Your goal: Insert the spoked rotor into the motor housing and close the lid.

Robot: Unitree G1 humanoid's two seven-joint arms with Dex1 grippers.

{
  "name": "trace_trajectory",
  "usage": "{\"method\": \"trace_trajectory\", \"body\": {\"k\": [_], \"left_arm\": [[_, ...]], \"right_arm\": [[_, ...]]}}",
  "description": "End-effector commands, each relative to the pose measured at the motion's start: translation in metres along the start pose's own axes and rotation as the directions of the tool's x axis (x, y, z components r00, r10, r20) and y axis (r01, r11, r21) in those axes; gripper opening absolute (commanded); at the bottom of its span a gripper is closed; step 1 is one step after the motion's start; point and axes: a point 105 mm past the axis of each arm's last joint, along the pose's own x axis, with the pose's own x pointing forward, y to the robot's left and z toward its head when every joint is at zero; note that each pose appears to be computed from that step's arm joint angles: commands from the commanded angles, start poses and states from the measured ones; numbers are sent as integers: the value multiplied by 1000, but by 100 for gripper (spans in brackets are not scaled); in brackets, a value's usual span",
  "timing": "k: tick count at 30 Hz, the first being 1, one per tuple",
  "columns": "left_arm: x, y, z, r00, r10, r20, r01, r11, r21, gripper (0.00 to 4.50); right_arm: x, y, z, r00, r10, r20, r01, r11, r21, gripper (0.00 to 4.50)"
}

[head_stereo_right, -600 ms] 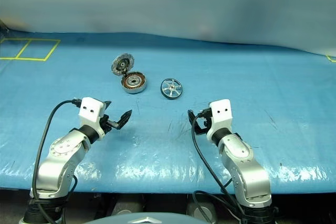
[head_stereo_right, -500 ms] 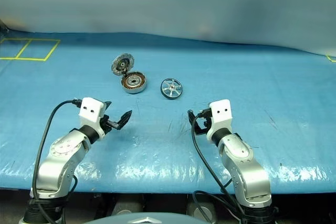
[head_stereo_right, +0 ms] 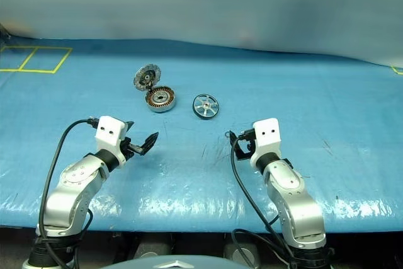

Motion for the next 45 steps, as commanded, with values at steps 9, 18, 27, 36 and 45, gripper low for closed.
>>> {"method": "trace_trajectory", "body": {"k": [9,18,27,36,45], "left_arm": [[0,1,5,1000,-4,15,4,1000,6,450],[6,-2,9,999,-48,-5,48,997,66,450],[49,22,35,932,-148,-331,307,809,502,450],[85,26,68,775,-189,-603,574,609,547,450],[107,25,85,626,-78,-776,718,444,535,450]], "right_arm": [[-5,21,2,987,160,11,-160,987,-16,448],[-5,23,-1,985,171,-4,-171,985,-25,448],[3,29,-1,984,180,5,-180,983,-29,448],[9,35,0,981,195,18,-194,980,-38,448],[11,44,-2,970,242,9,-241,969,-44,448]]}}
